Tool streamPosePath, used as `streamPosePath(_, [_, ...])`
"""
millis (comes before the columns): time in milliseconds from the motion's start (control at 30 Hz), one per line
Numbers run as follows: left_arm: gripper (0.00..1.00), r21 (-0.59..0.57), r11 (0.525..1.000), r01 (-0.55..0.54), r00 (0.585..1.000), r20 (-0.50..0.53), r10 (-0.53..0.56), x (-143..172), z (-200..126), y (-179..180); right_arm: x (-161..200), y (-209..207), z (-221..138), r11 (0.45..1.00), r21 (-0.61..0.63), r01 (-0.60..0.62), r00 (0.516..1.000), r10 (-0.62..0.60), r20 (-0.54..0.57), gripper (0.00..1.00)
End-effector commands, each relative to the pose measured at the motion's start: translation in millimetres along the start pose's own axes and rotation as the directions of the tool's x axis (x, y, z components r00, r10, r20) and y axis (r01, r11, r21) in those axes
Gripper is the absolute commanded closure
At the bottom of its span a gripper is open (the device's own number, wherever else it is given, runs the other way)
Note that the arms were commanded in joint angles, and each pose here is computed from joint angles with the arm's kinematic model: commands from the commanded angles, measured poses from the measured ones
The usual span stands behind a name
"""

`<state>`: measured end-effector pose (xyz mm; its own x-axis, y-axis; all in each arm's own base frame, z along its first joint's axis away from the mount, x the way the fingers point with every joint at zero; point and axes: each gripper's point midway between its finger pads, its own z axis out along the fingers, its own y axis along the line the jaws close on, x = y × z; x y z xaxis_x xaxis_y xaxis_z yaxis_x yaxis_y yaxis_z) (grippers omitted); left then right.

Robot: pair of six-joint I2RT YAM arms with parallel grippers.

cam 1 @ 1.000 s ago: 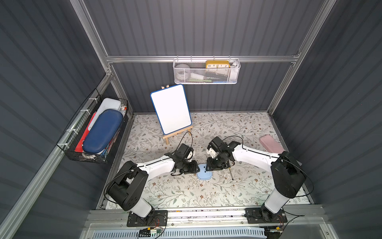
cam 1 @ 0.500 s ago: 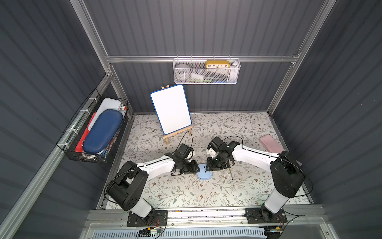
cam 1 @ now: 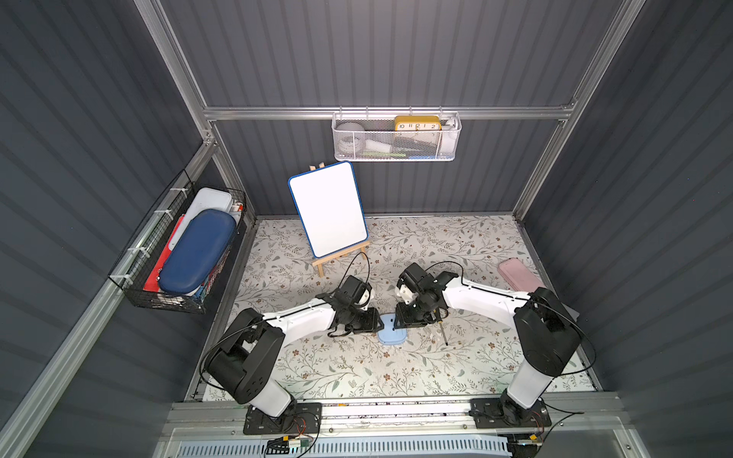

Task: Remove the battery from the alarm
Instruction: Remove the cover from the alarm.

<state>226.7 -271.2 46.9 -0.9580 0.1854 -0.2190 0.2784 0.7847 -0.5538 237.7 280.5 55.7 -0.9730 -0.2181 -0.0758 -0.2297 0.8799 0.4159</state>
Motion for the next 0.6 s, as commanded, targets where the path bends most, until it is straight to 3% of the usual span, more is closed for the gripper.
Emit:
streamPosePath(0, [0.62, -0.002, 1.000, 0.024, 0.999, -0.035, -0.024, 11.1, 4.6, 4.3, 1.8, 2.1, 6.7, 1.000, 0.002, -0.005, 1.000, 0.005, -0.016, 0.61])
streamPosePath(567, [0.65, 0.032, 0.999, 0.032, 0.996, -0.079, -0.030, 24.4, 23.8, -8.6, 6.3, 6.1, 16.9, 0.999, 0.052, 0.009, 1.000, -0.008, -0.027, 0.76])
